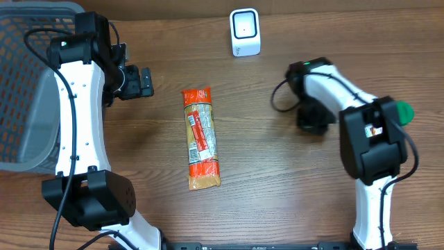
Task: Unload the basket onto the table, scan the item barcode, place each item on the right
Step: 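Carry the teal item right and release it beside the jar, then move the right gripper over the red spaghetti package, then lower the right gripper and close on the red strip of the package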
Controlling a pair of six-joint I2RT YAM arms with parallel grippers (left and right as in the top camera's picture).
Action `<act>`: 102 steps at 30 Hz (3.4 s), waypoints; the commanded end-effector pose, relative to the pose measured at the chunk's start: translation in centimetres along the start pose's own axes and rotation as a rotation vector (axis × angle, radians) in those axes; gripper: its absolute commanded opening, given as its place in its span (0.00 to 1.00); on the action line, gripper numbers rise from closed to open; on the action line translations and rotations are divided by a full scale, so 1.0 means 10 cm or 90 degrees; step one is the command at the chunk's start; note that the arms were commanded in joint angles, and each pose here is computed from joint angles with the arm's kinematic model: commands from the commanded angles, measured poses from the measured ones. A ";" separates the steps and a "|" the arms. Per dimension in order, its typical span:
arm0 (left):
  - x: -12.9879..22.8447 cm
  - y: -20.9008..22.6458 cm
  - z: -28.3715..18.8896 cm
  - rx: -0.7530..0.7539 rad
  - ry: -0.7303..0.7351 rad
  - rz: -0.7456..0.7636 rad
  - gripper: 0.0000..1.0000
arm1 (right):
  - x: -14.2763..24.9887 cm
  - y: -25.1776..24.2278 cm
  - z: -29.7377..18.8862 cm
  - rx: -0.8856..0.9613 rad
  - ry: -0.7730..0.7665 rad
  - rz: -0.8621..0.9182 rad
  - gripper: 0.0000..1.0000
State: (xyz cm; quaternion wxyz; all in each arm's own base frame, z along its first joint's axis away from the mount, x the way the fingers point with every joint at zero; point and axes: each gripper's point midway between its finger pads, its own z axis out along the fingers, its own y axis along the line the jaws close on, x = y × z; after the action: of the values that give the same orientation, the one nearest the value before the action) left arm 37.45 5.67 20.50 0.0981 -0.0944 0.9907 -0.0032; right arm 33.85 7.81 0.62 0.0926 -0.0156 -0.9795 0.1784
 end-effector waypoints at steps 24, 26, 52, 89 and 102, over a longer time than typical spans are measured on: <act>-0.03 -0.02 -0.14 0.003 -0.027 0.009 1.00 | 1.00 2.62 -1.59 -0.483 -0.232 -0.375 0.40; -0.03 -0.02 -0.14 0.003 -0.027 0.009 1.00 | 0.99 2.68 -1.59 -0.492 -0.235 -0.380 0.39; -0.03 -0.02 -0.14 0.004 -0.027 0.009 1.00 | 0.84 2.80 -1.31 -0.475 -0.243 -0.333 0.36; -0.03 -0.02 -0.14 0.003 -0.027 0.009 1.00 | 0.79 2.74 -1.02 -0.378 -0.292 -0.307 0.28; -0.03 -0.02 -0.14 0.003 -0.027 0.009 1.00 | 0.78 2.73 -1.02 -0.377 -0.292 -0.308 0.04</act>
State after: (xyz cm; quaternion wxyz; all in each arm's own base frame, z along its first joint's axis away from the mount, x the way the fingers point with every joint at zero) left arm 37.45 5.67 20.50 0.0981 -0.0942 0.9907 -0.0032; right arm 27.86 38.88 2.83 -0.0974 0.2337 -0.9523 -0.1706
